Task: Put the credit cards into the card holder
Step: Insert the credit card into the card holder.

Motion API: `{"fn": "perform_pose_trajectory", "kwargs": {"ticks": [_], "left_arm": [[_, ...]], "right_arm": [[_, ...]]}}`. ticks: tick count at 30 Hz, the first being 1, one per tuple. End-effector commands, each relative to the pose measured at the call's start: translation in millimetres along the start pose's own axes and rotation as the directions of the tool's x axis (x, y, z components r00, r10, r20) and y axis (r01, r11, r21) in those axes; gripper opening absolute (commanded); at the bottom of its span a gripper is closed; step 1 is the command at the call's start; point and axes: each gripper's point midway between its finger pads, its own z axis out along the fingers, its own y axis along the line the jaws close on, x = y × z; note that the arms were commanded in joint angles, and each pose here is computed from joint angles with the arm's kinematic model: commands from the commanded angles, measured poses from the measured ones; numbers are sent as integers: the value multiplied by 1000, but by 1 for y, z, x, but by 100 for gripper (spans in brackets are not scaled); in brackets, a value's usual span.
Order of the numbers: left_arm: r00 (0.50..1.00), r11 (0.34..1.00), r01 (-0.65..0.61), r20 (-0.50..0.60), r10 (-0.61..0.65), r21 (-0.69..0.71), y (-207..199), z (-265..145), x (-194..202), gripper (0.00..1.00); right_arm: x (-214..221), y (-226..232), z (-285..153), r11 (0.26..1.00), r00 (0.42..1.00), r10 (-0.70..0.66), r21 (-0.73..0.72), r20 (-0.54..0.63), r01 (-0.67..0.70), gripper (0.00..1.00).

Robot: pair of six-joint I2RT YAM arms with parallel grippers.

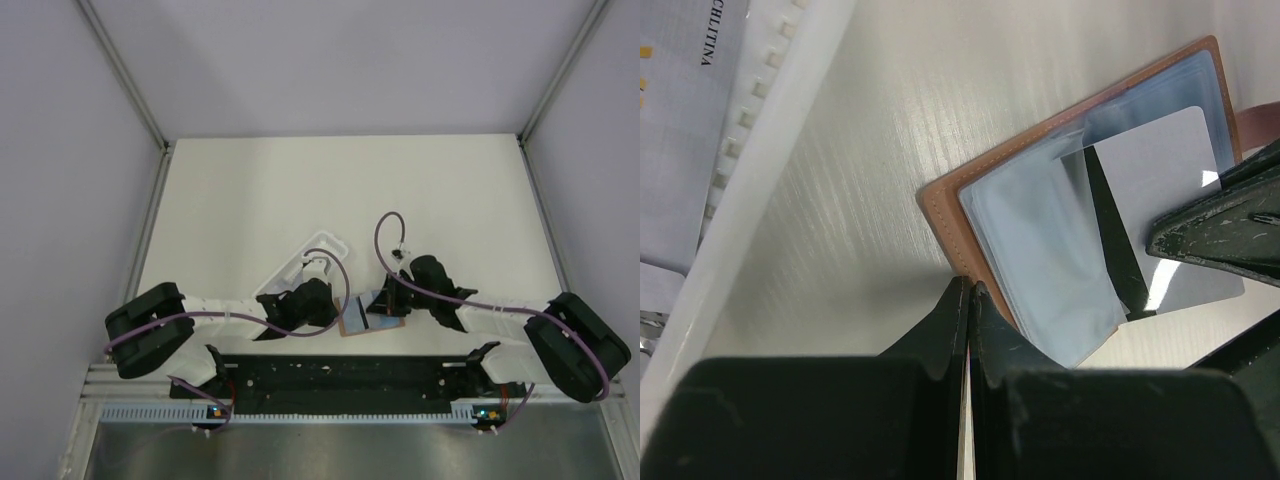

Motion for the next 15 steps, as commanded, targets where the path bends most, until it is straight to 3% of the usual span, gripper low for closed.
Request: {"fn": "perform_pose_trajectory", "kwargs": {"ticks": [1,15], "left_arm": [[1000,1000,-1,7,1,29,-13,3,-6,0],[1000,1000,-4,6,4,30,-14,3,-7,0]], "right_arm": [[-8,-7,3,1000,998,7,13,62,-8,0],[-2,-6,7,999,998,49,-15,45,-48,0]]}}
